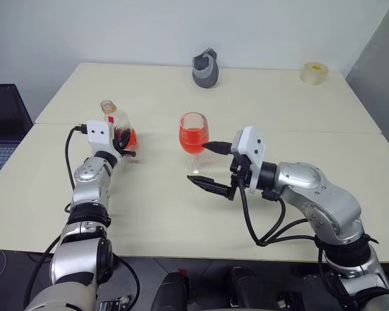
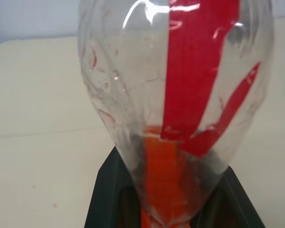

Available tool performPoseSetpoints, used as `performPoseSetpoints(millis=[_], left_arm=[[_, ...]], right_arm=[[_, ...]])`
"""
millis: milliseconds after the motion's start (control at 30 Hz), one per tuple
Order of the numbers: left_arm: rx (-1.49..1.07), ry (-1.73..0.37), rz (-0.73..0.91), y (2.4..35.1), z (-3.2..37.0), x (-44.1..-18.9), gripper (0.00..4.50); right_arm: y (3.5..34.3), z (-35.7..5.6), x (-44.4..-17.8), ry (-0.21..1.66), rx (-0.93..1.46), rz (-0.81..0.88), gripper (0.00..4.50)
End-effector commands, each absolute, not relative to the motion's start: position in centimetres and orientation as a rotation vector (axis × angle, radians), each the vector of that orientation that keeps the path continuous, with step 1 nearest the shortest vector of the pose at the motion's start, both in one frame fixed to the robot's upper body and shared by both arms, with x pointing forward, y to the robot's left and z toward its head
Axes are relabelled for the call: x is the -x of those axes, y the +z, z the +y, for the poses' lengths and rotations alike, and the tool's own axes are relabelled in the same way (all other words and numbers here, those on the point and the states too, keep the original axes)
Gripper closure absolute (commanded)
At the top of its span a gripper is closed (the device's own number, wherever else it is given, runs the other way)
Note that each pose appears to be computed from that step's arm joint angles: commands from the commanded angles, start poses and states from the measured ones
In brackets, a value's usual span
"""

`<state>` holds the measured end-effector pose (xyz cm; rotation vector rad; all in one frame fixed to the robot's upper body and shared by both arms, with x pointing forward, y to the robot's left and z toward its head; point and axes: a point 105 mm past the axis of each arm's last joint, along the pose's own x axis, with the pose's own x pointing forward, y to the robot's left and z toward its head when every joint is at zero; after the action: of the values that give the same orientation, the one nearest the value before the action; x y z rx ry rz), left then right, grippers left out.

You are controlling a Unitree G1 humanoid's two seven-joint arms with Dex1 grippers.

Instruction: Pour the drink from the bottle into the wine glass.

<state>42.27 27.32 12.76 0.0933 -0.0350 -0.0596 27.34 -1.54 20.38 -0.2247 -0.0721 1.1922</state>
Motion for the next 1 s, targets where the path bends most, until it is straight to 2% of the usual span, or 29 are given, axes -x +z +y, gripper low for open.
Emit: performPoseSetpoints(millis=[33,267,467,500,800,1000], left_arm=[[-0.116,-0.031,-0.060,13.5,28.0,-42.3,3.76],[-0.132,0.004,0.000,11.7,28.7,-42.0,3.76],[-0.114,0.011,0.001,11.5,28.8,-41.9,3.76],[-0.112,0.011,-0.001,11.5,28.8,-41.8,3.05],[-0.088,0.013,-0.030,12.1,29.6,-41.2,0.11],[-0.099,0.001,-0.049,12.4,29.7,-40.3,0.02]], right_arm=[[21.0,-1.3,-27.2,1.203,0.248,-0.096,0.00],[21.4,-1.4,-27.4,1.199,0.253,-0.096,0.00],[21.5,-1.4,-27.4,1.199,0.253,-0.097,0.00],[21.5,-1.4,-27.3,1.199,0.252,-0.097,0.00],[21.8,-1.4,-27.3,1.198,0.250,-0.109,0.00],[22.0,-1.7,-27.0,1.199,0.233,-0.114,0.00]])
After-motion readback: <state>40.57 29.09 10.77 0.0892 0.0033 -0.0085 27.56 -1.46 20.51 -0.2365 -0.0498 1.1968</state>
